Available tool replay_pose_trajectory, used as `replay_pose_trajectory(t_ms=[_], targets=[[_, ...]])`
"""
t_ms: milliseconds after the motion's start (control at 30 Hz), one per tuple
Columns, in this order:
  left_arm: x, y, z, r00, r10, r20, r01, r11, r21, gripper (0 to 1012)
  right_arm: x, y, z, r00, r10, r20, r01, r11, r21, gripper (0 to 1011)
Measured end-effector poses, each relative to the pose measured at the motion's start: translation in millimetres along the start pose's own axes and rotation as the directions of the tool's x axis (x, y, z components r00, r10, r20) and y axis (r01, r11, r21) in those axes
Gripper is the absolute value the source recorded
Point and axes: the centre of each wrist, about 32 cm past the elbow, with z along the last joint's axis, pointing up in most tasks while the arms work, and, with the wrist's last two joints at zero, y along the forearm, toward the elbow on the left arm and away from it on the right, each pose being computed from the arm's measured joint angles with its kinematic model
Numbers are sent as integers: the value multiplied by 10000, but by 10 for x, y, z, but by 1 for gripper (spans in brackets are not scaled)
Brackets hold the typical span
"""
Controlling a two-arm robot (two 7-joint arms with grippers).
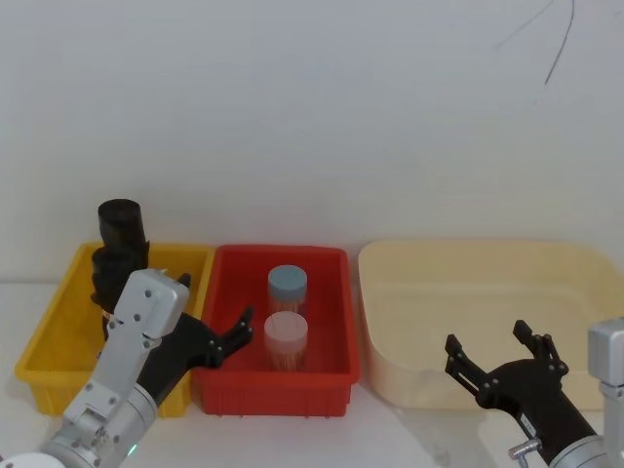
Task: Pick up the garbage bag with the one hand and transfer it to the other hand.
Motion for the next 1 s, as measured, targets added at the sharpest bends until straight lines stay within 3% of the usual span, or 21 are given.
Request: replay_pose_trajectory(t_ms=[1000], targets=[[0,0,0,10000,-1,-2,1,10000,-7,1002,0,0,0,10000,0,0,0,10000,0,1004]])
